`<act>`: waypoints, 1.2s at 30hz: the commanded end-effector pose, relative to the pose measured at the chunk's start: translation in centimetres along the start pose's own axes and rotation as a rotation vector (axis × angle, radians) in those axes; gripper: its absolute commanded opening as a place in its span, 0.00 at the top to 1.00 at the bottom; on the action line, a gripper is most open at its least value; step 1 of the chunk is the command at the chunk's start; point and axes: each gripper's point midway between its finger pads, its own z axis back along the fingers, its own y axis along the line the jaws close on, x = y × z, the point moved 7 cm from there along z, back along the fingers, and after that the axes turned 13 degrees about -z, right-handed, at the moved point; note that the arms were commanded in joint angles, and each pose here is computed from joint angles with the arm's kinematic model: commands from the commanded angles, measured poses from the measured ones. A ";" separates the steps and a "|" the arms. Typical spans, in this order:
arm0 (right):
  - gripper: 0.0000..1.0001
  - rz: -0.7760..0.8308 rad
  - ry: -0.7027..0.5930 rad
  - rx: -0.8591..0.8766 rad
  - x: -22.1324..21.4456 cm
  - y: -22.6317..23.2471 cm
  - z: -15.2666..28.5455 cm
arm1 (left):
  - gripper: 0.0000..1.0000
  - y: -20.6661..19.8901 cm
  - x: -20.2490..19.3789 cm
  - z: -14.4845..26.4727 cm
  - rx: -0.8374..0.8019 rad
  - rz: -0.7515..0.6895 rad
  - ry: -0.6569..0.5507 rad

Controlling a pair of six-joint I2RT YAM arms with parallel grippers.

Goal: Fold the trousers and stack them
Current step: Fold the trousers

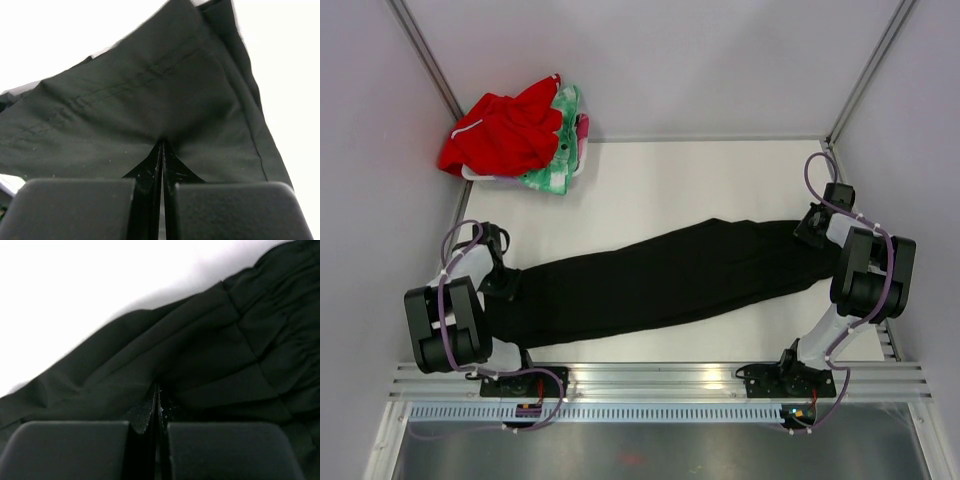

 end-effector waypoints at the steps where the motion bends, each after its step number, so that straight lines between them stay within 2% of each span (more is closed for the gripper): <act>1: 1.00 -0.007 -0.014 -0.001 0.8 0.4 -0.9 | 0.98 -2.6 1.9 -0.4 -0.069 0.051 -0.047; 4: 1.00 -0.019 -0.001 -0.009 0.6 0.4 -1.7 | 0.98 -3.9 2.7 -1.4 -0.067 0.045 -0.036; 14: 1.00 -0.064 -0.040 0.019 1.8 1.3 -4.1 | 0.98 -8.6 7.3 -3.3 -0.073 0.008 -0.113; 22: 1.00 -0.067 -0.072 0.045 3.2 2.5 -6.7 | 0.98 -12.4 10.7 -3.5 -0.128 -0.044 -0.161; 24: 1.00 -0.038 -0.064 0.073 4.1 3.3 -6.0 | 0.98 -12.8 11.0 -2.7 -0.153 -0.081 -0.175; 27: 1.00 0.017 -0.132 0.153 6.5 5.2 -2.2 | 0.98 -13.0 11.5 0.9 -0.278 -0.164 -0.252; 29: 0.94 0.063 -0.173 0.185 7.8 6.1 0.4 | 0.94 -12.7 11.4 2.8 -0.340 -0.243 -0.285; 30: 0.88 0.079 -0.239 0.220 9.5 7.3 3.2 | 0.78 -12.7 11.6 5.7 -0.430 -0.266 -0.346; 31: 0.82 0.086 -0.250 0.222 9.7 7.3 4.3 | 0.78 -12.6 11.6 5.5 -0.430 -0.292 -0.356; 32: 0.73 0.096 -0.287 0.243 10.8 8.1 6.2 | 0.57 -12.3 11.4 8.3 -0.507 -0.315 -0.410; 33: 0.56 0.092 -0.315 0.236 11.3 8.2 8.4 | 0.45 -11.7 11.3 9.2 -0.526 -0.370 -0.450; 34: 0.26 0.093 -0.338 0.244 11.8 8.5 9.8 | 0.38 -11.5 11.2 10.5 -0.568 -0.402 -0.486; 35: 0.03 0.096 -0.364 0.255 12.3 8.8 11.2 | 0.24 -10.9 10.9 12.7 -0.628 -0.451 -0.553; 36: 0.02 0.101 -0.404 0.268 12.6 9.0 13.3 | 0.18 -10.7 10.7 13.6 -0.654 -0.480 -0.579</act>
